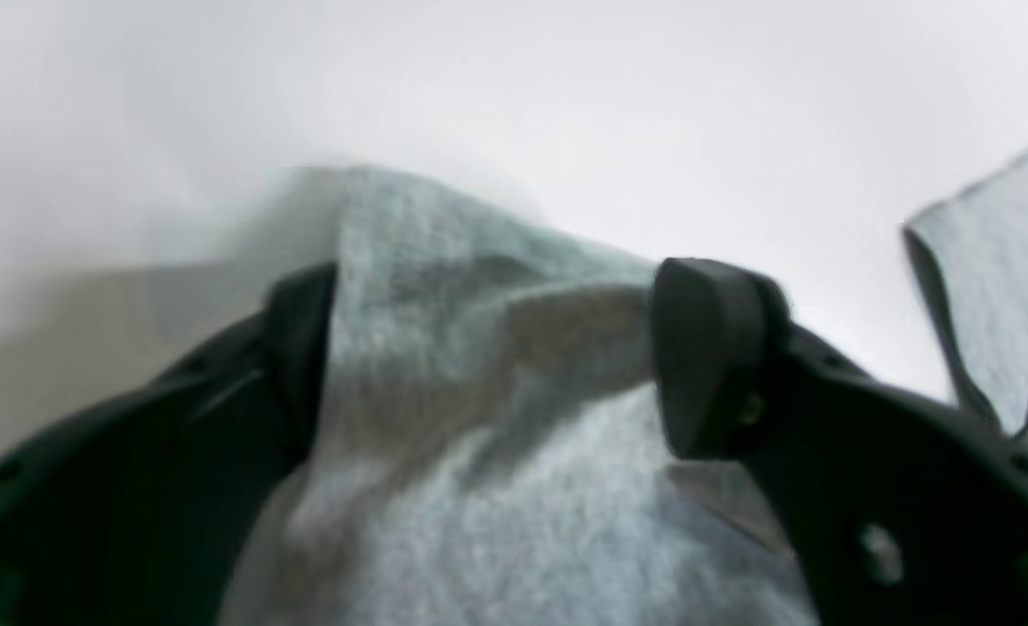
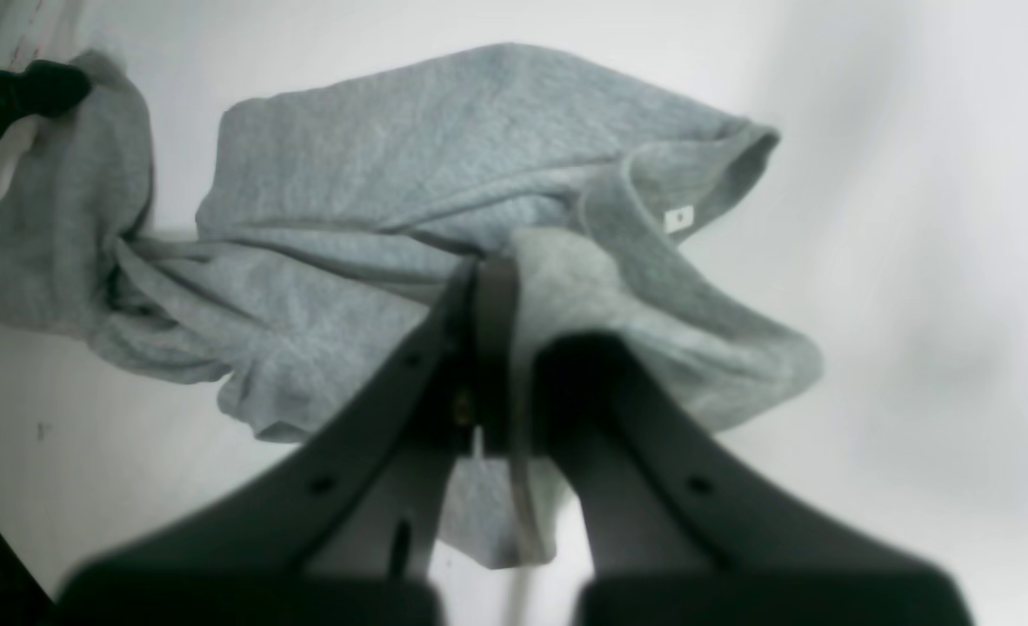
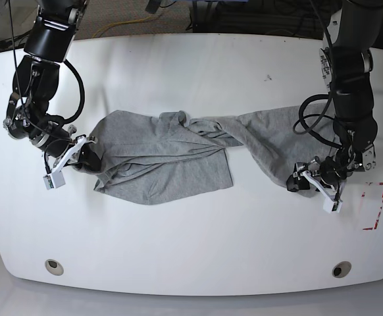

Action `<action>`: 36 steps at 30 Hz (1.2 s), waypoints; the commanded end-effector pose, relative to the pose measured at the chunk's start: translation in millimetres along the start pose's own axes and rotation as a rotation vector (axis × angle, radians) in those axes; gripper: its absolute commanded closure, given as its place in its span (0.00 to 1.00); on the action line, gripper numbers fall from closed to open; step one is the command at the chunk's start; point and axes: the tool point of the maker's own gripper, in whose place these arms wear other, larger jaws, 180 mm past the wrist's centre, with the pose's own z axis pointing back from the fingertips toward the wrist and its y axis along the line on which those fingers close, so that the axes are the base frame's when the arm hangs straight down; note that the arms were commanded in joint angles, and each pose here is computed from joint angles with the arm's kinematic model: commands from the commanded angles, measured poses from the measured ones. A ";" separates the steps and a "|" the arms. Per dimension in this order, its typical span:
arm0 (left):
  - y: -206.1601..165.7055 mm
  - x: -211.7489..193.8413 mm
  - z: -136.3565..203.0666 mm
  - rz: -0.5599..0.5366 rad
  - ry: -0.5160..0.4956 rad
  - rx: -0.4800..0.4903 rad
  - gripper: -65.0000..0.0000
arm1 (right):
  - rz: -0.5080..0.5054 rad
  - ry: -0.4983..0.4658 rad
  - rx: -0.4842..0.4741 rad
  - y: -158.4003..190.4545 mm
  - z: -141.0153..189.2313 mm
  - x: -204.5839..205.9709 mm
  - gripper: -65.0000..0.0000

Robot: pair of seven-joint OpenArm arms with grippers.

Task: Fold the T-shirt properly
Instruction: 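Lift and stretch the shirt with both grippers, then lay it down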

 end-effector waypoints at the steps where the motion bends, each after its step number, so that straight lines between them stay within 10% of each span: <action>1: 1.1 -0.3 -0.3 -0.009 0.026 0.013 0.53 | 0.024 -0.067 0.009 2.8 3.8 22.9 1.00; 7: 1.6 3.5 -0.4 -0.011 0.003 0.016 0.97 | 0.025 -0.063 0.006 2.7 3.1 21.9 1.00; 22: -21.2 54.4 58.4 -0.276 -0.074 0.090 0.98 | 0.114 -0.093 -0.068 -8.6 4.6 63.1 1.00; 36: -8.0 126.5 180.8 -0.405 -0.230 0.359 0.98 | 0.245 -0.206 -0.181 -19.0 13.1 171.6 1.00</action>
